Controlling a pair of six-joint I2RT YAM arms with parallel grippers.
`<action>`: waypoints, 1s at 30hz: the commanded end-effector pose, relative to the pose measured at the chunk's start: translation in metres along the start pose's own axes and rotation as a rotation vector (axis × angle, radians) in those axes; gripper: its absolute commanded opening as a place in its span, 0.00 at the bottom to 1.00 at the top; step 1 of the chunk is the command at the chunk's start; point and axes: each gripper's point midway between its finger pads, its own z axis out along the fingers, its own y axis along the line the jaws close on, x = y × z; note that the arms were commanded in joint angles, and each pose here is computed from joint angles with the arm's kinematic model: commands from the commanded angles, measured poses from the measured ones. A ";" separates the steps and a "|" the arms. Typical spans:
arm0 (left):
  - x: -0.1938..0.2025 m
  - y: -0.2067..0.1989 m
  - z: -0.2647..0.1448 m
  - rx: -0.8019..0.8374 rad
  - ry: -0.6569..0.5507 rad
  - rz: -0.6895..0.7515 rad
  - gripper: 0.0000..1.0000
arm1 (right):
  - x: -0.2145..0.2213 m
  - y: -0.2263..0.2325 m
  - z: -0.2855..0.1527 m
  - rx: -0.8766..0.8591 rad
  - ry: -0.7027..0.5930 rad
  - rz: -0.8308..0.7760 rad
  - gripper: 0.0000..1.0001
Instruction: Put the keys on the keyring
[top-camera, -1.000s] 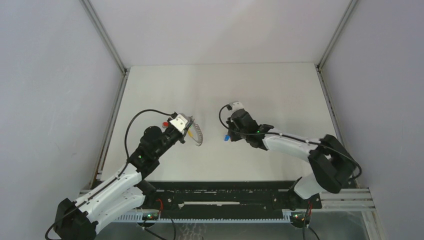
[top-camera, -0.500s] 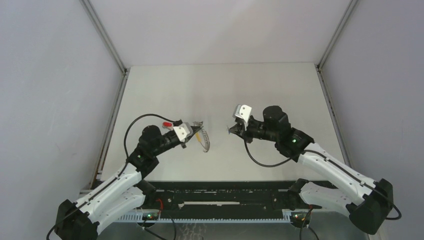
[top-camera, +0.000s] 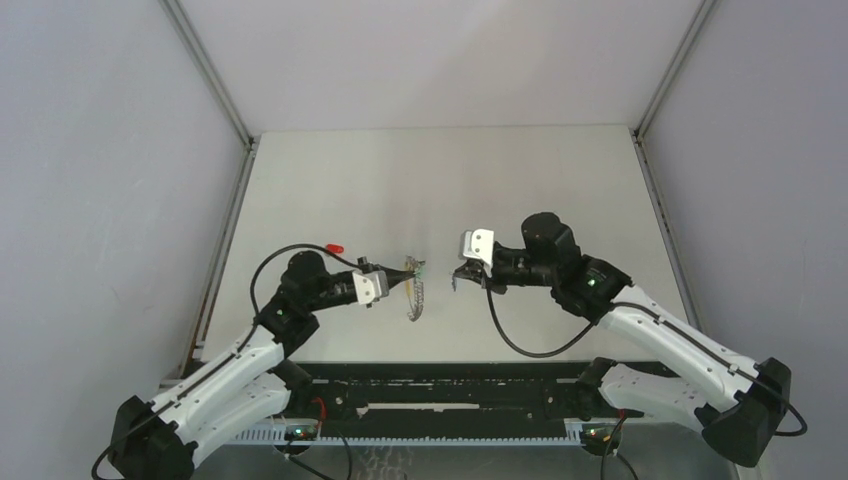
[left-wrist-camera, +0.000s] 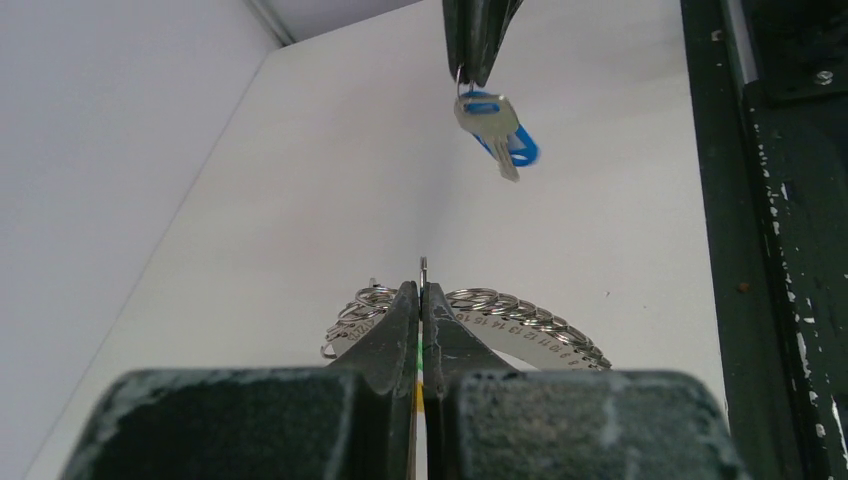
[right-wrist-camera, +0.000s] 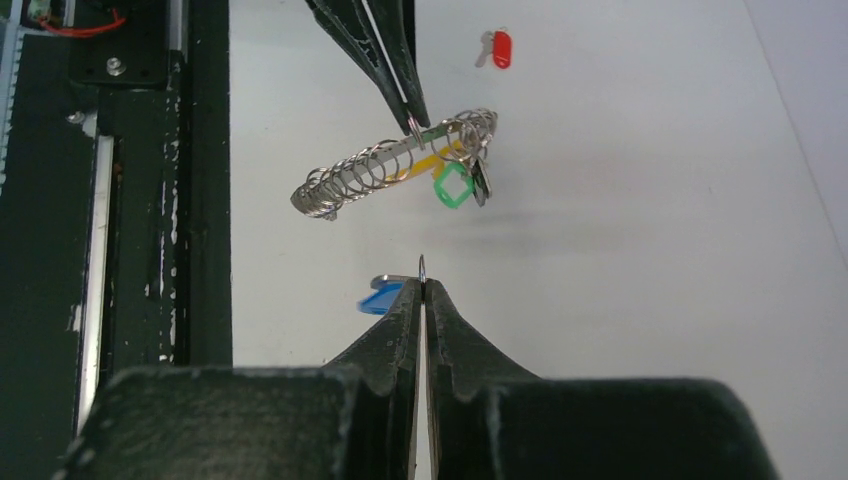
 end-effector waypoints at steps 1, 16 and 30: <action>-0.036 0.005 0.004 0.031 -0.091 0.127 0.00 | -0.018 -0.001 0.002 -0.027 -0.008 -0.095 0.00; -0.023 0.009 0.002 -0.030 -0.012 0.135 0.00 | 0.001 0.006 0.011 -0.053 0.149 -0.214 0.00; 0.004 0.088 -0.040 -0.579 0.130 0.015 0.00 | 0.126 0.019 0.015 -0.115 0.710 0.064 0.00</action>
